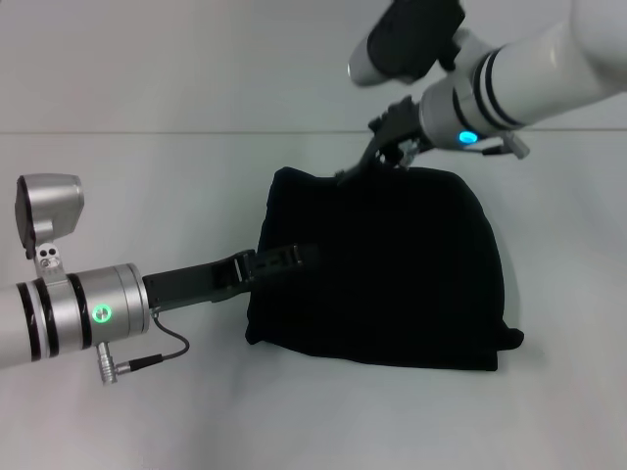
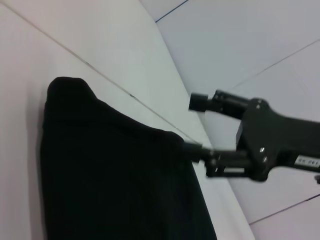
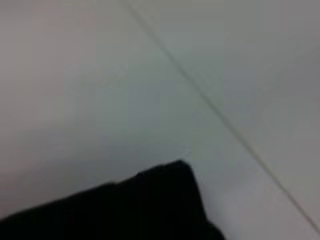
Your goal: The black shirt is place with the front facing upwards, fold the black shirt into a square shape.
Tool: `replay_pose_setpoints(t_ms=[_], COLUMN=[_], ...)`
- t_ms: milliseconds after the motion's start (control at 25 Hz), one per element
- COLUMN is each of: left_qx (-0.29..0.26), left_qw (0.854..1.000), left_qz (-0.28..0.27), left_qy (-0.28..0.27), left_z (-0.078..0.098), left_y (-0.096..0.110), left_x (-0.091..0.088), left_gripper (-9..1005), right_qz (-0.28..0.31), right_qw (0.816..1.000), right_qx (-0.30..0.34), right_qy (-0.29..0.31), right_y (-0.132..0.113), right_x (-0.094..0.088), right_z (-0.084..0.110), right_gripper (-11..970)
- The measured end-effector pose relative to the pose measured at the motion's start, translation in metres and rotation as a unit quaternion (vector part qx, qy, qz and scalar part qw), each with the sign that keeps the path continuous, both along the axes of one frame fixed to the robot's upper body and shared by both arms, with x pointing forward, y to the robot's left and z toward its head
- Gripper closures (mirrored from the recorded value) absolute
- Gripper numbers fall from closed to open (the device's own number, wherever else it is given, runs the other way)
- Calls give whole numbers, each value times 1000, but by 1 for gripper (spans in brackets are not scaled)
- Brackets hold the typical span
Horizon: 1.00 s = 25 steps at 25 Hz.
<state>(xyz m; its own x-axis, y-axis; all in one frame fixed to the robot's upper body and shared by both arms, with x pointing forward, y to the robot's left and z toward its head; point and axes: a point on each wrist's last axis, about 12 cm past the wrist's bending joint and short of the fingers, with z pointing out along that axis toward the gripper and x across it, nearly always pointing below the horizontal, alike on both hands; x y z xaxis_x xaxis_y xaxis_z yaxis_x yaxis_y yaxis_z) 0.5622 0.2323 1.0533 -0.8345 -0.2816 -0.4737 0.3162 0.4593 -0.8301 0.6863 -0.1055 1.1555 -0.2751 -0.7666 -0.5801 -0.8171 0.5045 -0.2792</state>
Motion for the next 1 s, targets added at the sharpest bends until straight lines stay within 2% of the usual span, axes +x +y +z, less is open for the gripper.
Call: replay_pose_setpoints(t_ms=[440, 1000], left_qx=[16, 8], left_qw=[1000, 1000], left_qz=[0, -9], left_qy=[6, 10], left_z=[-6, -8], left_y=[-6, -11], left_x=[0, -5], left_gripper=[70, 69], right_qz=[16, -24], right_qw=[998, 995], right_qx=[-45, -29], right_qy=[-32, -94], right_y=[2, -9], right_x=[-3, 7], right_z=[-18, -29], right_gripper=[15, 14])
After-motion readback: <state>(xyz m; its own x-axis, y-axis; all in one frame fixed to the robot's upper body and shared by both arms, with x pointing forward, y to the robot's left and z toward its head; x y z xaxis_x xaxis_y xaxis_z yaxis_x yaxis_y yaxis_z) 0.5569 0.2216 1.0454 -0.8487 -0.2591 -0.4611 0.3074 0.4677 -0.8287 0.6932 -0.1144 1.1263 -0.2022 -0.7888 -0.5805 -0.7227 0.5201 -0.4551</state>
